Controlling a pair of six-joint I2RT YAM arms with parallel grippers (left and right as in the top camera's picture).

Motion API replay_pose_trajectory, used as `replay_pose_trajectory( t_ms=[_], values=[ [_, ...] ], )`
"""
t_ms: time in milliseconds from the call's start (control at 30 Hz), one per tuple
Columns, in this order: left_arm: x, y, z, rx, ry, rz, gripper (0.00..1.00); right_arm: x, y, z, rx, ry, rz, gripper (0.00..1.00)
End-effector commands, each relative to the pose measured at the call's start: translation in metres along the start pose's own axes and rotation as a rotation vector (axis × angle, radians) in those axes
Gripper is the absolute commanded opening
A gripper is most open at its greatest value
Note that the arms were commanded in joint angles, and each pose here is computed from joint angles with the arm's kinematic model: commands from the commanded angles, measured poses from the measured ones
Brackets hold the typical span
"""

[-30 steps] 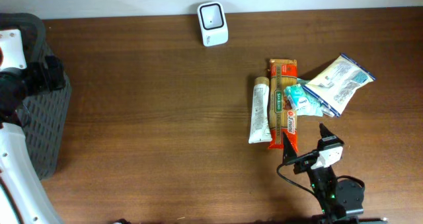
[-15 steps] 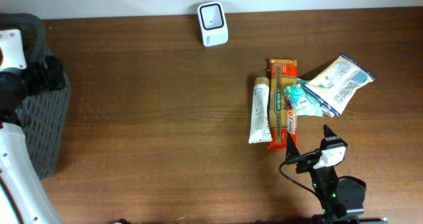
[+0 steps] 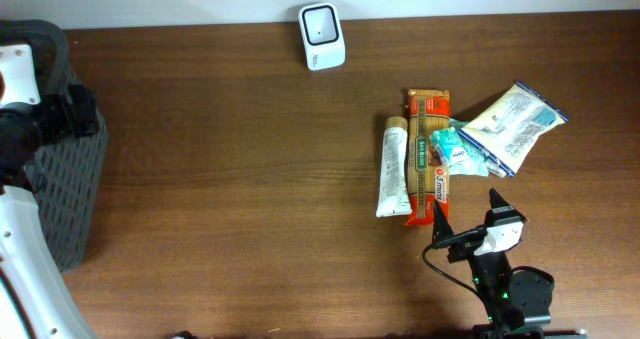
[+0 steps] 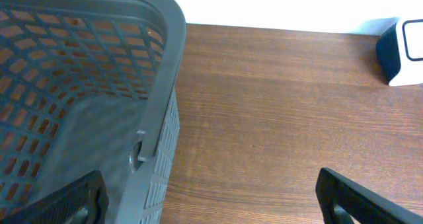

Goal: Scan the item barcode

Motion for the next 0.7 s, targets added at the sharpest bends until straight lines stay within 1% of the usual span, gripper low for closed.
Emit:
replay_pose_trajectory(
  t_ms=[0, 100, 133, 200, 367, 433, 533, 600, 667],
  values=[
    [-0.002, 0.004, -0.009, -0.026, -0.002, 0.022, 0.99, 0.0, -0.002, 0.0, -0.003, 0.0, -0.003, 0.99],
    [-0.016, 0.006, -0.02, -0.056, -0.023, 0.052, 0.99, 0.0, -0.002, 0.0, -0.003, 0.0, -0.003, 0.99],
    [-0.026, 0.006, -0.027, -0.073, -0.024, 0.082, 0.99, 0.0, -0.002, 0.0, -0.003, 0.0, -0.003, 0.99],
    [-0.038, 0.007, -0.037, -0.094, 0.018, 0.118, 0.99, 0.0, -0.002, 0.0, -0.003, 0.0, -0.003, 0.99],
    [-0.078, 0.0, -0.067, -0.152, -0.044, 0.205, 0.99, 0.0, -0.002, 0.0, -0.003, 0.0, -0.003, 0.99],
    [-0.091, -0.013, -0.073, -0.149, -0.086, 0.236, 0.99, 0.0, -0.002, 0.0, -0.003, 0.0, -0.003, 0.99],
    [-0.098, -0.037, -0.074, -0.179, -0.112, 0.264, 0.99, 0.0, -0.002, 0.0, -0.003, 0.0, -0.003, 0.99],
    [-0.101, -0.056, -0.067, -0.232, -0.132, 0.279, 0.99, 0.0, -0.002, 0.0, -0.003, 0.0, -0.003, 0.99],
    [-0.103, -0.073, -0.061, -0.315, -0.151, 0.293, 0.99, 0.0, -0.002, 0.0, -0.003, 0.0, -0.003, 0.99]
  ],
)
Point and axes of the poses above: each gripper's point midway between its finger pads, its own z axis out along the fingers, its own x axis along the line the jaws close on, y = z × x, the point moved 8 cm from there along -z, back along the fingers, and after that the axes turned 10 degrees about -z, right-handed, at the moved point
